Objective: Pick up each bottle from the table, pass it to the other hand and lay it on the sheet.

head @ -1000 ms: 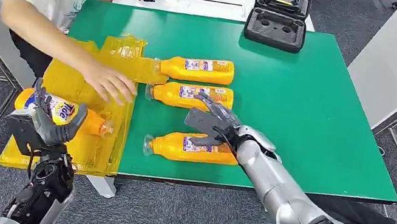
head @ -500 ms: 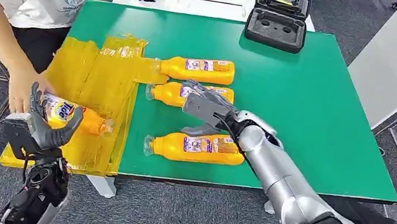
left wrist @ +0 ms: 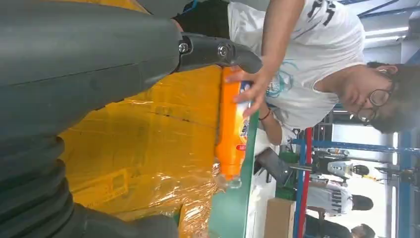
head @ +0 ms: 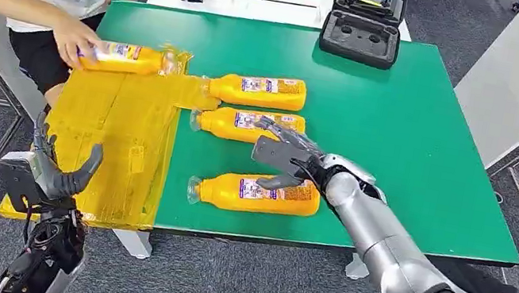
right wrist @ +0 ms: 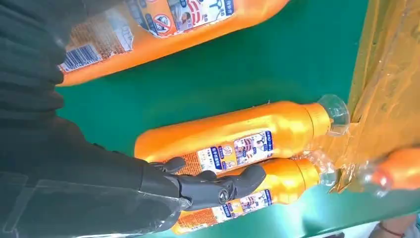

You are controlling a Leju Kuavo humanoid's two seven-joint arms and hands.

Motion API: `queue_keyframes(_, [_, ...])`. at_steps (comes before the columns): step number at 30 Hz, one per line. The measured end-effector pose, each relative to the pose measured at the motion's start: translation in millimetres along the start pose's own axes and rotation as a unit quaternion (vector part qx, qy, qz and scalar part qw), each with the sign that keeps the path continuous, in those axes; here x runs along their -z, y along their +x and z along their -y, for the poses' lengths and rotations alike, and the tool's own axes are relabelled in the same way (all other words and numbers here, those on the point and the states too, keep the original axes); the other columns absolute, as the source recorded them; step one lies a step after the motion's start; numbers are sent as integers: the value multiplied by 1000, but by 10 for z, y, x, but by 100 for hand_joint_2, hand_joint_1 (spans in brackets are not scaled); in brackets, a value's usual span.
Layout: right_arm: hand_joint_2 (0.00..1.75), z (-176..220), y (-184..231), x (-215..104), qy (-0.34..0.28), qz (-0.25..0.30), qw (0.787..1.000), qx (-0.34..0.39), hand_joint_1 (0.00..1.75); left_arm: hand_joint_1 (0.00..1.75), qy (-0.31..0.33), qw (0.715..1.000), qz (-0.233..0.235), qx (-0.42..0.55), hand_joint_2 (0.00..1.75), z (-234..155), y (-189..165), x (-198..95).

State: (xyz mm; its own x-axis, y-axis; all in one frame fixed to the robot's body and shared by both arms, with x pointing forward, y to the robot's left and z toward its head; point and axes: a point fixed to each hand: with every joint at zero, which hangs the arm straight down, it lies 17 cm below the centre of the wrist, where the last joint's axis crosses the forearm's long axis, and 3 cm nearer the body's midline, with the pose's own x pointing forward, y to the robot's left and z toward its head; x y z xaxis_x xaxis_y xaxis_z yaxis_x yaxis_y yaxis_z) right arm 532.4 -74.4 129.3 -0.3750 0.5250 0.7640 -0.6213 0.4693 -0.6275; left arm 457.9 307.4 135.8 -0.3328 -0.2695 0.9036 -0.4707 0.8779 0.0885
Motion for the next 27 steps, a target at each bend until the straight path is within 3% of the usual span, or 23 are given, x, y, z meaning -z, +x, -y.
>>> queue_keyframes(14, [175,-73,-219,-138,6,-29,999,-33,0,0,1,1000,-8,7,175,-51,-70,-91])
queue_keyframes(27, [175,-420,-369,-266,51,-34,997,-40,0,0,1,1000,-9,9,175,-60,-76,-102])
